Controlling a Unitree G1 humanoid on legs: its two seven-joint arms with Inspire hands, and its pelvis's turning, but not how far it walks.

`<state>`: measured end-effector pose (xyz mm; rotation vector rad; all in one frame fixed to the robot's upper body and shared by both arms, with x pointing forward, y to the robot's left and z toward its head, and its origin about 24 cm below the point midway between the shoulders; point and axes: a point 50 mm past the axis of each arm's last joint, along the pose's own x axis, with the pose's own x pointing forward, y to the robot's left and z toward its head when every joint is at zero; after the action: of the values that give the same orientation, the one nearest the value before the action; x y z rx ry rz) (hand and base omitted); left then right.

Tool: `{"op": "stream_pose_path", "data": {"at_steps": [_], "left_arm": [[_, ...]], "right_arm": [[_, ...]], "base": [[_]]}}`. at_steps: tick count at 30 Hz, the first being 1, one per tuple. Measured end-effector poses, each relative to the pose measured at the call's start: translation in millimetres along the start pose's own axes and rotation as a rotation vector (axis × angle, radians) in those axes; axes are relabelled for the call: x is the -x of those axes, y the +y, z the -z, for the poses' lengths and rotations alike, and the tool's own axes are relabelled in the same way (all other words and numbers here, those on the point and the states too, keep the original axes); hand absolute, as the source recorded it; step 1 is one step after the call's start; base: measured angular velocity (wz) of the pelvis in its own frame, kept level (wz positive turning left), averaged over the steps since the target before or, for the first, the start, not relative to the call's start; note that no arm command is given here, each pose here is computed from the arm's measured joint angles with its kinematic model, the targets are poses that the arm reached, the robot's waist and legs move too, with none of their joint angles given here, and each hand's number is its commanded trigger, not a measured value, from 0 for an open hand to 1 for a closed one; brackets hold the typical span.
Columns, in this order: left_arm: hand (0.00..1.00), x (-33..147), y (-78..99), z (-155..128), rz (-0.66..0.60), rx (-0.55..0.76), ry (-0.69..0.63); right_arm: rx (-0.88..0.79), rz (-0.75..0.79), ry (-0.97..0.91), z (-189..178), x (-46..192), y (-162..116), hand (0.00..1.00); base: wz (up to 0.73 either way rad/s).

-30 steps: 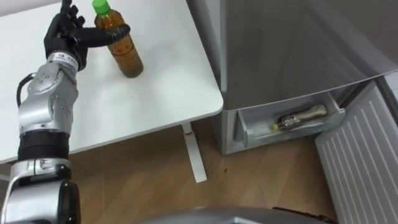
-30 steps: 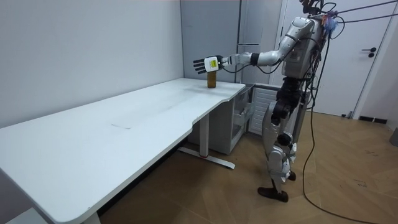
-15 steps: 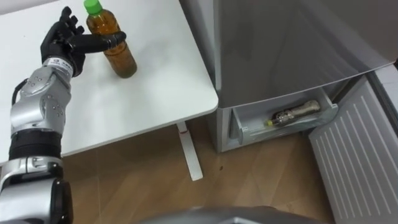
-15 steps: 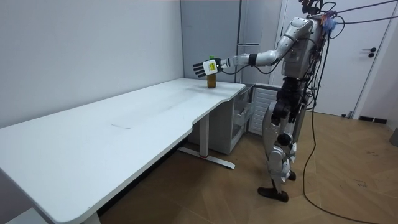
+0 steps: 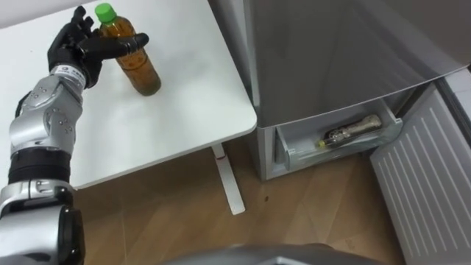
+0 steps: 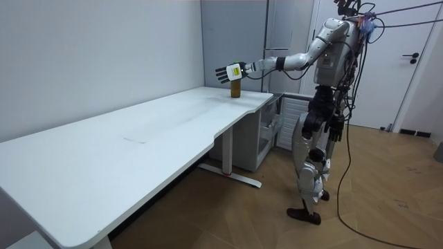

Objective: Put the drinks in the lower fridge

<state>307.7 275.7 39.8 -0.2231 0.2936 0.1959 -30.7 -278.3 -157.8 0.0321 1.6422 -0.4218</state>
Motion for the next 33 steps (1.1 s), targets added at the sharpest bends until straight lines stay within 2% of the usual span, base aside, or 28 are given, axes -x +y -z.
{"op": "stream_pose_path", "data": {"at_steps": [18,19,20,21,33], "left_arm": [[0.0,0.0,-0.8,4.5,0.017,0.008,0.045],[0.17,0.1,-0.9,4.8,0.018,0.011,0.048],[0.84,0.1,-0.9,5.0,0.018,0.011,0.05],[1.0,0.1,-0.9,5.2,0.018,0.011,0.053],[1.0,0.0,-1.0,5.7,0.014,0.008,0.056]], "right_arm": [[0.007,-0.013,0.023,3.8,-0.4,5.5,0.0],[0.007,-0.015,0.016,1.0,0.0,5.6,0.0],[0.007,-0.015,0.016,1.0,0.1,5.4,0.0],[0.008,-0.015,0.019,1.9,0.1,5.0,0.0],[0.01,-0.028,-0.018,-7.8,1.0,8.0,0.0]], "base": [[-0.03],[0.0],[0.0],[0.0],[0.0]]}}
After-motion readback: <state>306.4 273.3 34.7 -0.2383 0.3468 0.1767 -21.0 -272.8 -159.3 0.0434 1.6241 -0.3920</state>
